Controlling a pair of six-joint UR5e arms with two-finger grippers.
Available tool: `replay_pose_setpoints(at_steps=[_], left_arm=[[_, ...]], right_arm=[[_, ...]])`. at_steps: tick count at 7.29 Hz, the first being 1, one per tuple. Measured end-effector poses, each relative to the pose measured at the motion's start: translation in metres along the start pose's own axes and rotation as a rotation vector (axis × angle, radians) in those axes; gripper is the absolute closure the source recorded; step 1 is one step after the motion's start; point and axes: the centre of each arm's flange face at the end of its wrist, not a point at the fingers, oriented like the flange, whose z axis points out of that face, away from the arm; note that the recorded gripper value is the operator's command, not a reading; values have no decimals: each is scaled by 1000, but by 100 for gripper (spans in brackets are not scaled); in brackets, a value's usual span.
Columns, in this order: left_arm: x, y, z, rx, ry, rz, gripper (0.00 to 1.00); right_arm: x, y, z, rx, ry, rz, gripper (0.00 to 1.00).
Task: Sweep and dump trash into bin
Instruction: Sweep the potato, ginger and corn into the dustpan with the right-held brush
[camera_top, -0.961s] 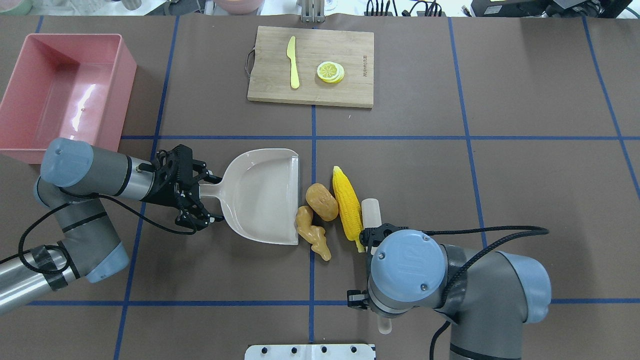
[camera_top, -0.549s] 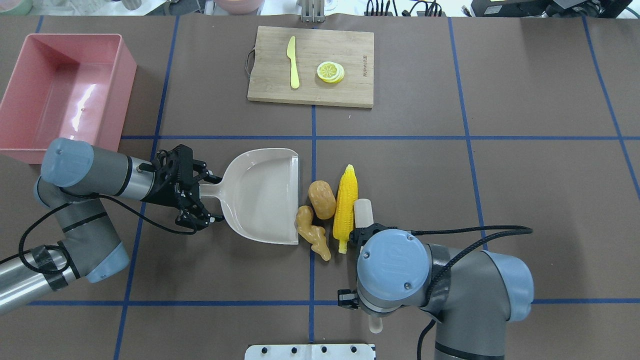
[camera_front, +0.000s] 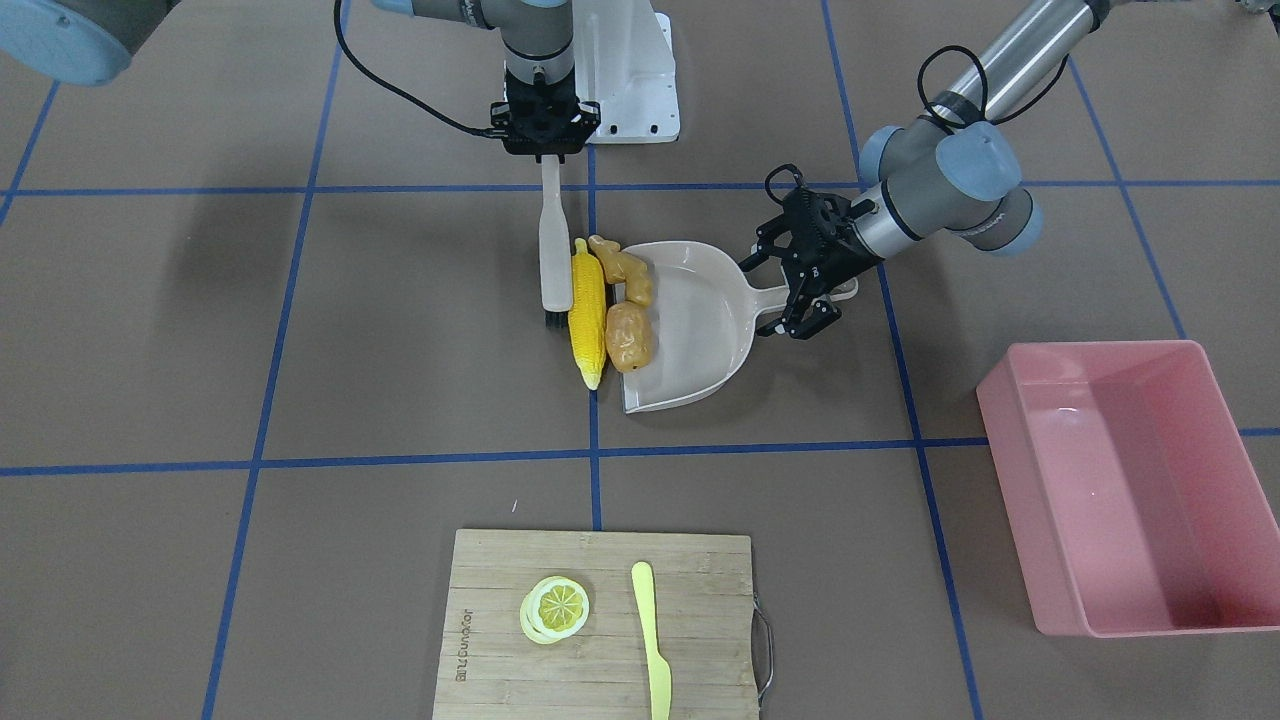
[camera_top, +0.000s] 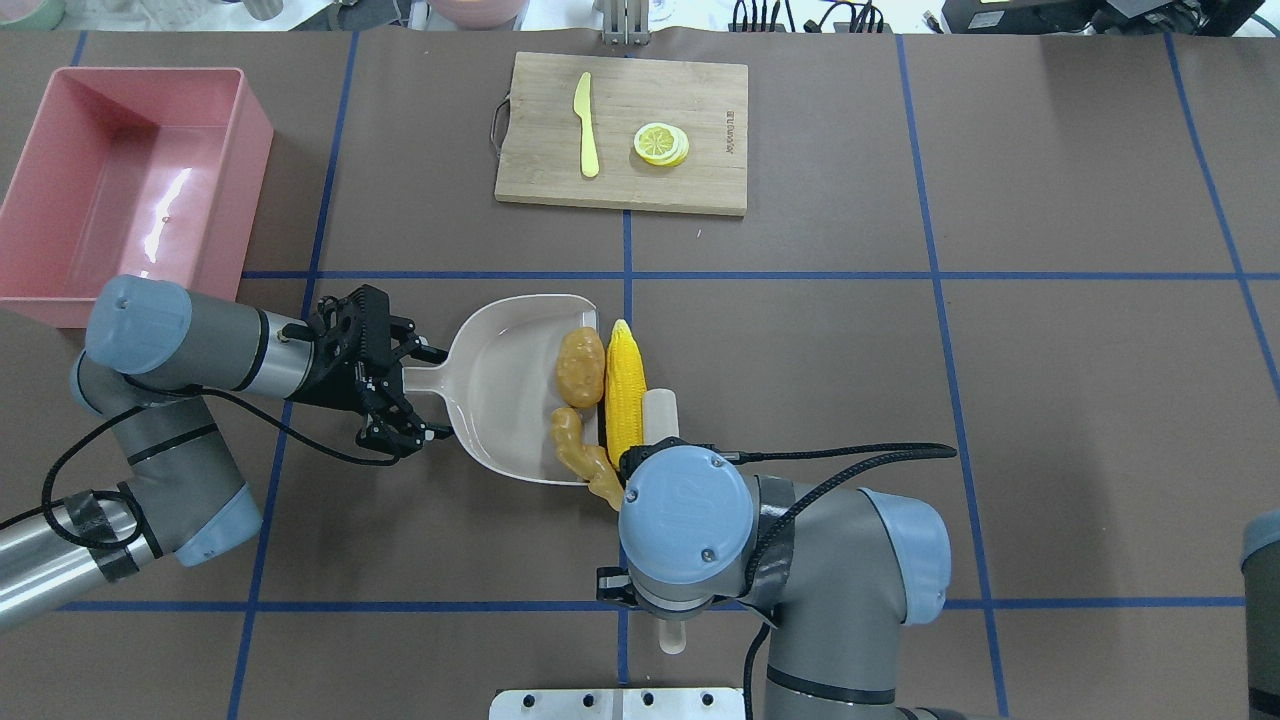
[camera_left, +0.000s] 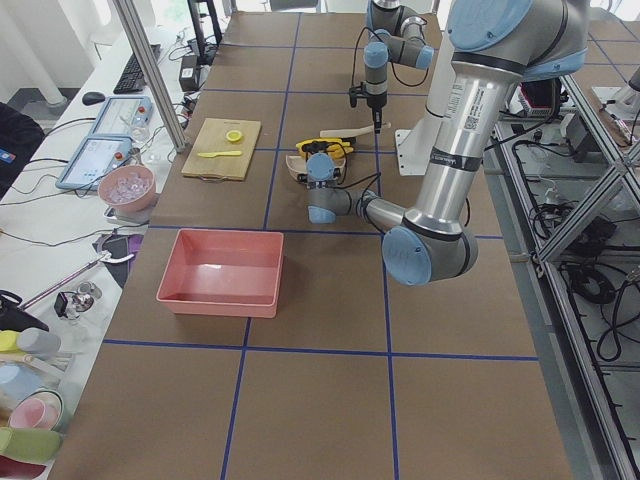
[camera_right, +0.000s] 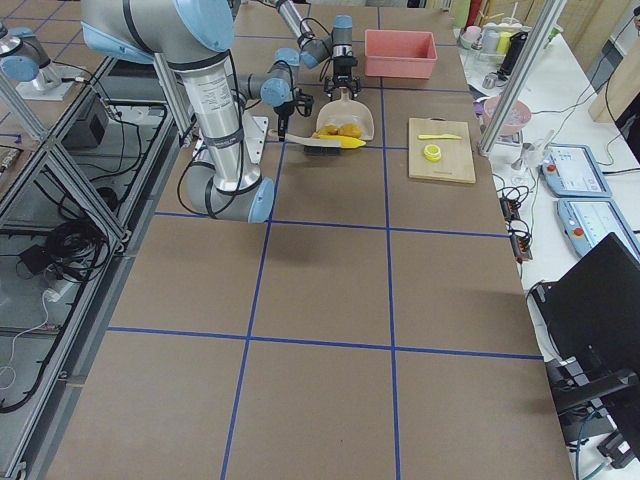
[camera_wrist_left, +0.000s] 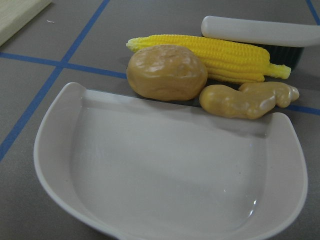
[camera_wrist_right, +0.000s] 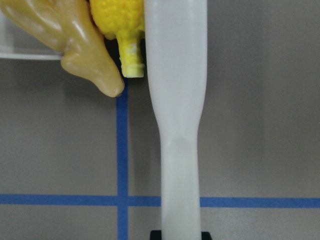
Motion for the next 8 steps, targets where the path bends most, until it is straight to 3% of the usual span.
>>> replay_pose_setpoints(at_steps=[4,8], left_arm=[[-1,0,3,-9,0,-5,2],[-1,0,3,-13,0,-6,2]], right_arm=[[-33,-11,-22,18,-40,-4,100],[-80,-31,-31,10,-47,6,100]])
